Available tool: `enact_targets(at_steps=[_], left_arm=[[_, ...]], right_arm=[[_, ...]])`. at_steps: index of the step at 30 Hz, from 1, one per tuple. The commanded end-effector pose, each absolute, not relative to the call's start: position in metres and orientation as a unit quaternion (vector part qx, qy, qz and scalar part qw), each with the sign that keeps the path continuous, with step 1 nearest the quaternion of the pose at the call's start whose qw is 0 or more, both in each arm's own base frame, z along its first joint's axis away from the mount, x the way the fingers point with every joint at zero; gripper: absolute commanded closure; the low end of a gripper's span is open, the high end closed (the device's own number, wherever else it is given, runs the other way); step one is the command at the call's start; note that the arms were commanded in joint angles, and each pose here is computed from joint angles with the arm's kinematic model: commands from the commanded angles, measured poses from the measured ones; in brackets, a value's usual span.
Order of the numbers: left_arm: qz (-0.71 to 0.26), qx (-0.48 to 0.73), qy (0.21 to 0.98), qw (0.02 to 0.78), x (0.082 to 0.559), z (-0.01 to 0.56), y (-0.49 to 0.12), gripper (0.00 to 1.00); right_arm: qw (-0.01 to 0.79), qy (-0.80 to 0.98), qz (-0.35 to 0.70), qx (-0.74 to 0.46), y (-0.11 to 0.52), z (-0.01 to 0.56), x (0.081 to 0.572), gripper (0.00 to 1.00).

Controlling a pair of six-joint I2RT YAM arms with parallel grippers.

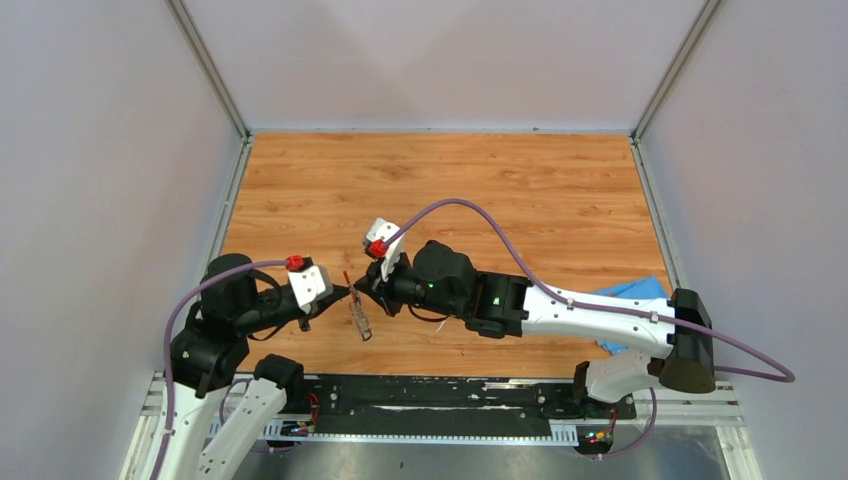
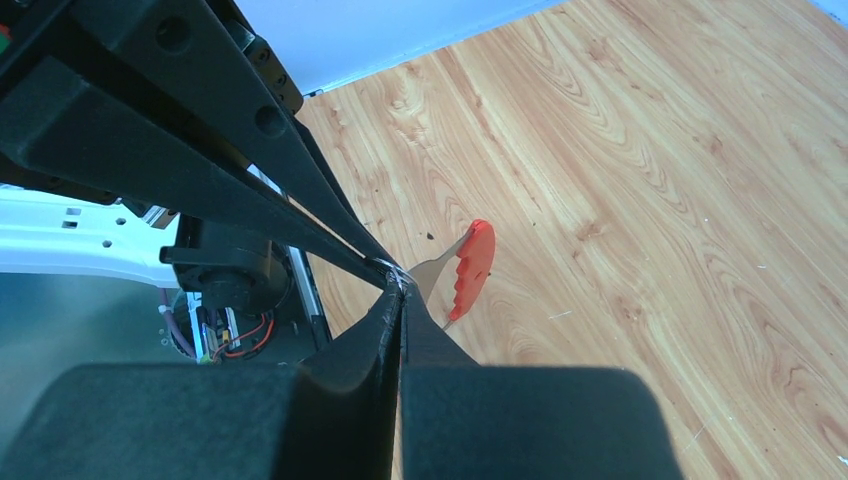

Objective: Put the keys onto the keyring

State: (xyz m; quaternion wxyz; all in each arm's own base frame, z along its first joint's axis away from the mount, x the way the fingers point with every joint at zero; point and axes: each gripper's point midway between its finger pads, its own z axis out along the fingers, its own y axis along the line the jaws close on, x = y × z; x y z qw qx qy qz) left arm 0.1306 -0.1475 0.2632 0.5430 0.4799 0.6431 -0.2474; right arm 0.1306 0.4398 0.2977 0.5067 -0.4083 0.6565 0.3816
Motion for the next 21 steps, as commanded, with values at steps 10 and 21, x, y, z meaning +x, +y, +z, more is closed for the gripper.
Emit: enact_targets(at_steps=[10,21], left_arm=[[-0.244,0.499,0.607,0.568,0.1241,0.2739,-0.1501,1.0],[-0.237,0.505,0.597,0.576,0.1235,0.2751,-0.1496,1.0]], right_arm=[[0.503,0.68,0.382,-0.373,0.4281,0.2901,0.1417,1.0],[0.495,0.681,0.396,-0.367,0.4238,0.2893,0.1426,1.0]])
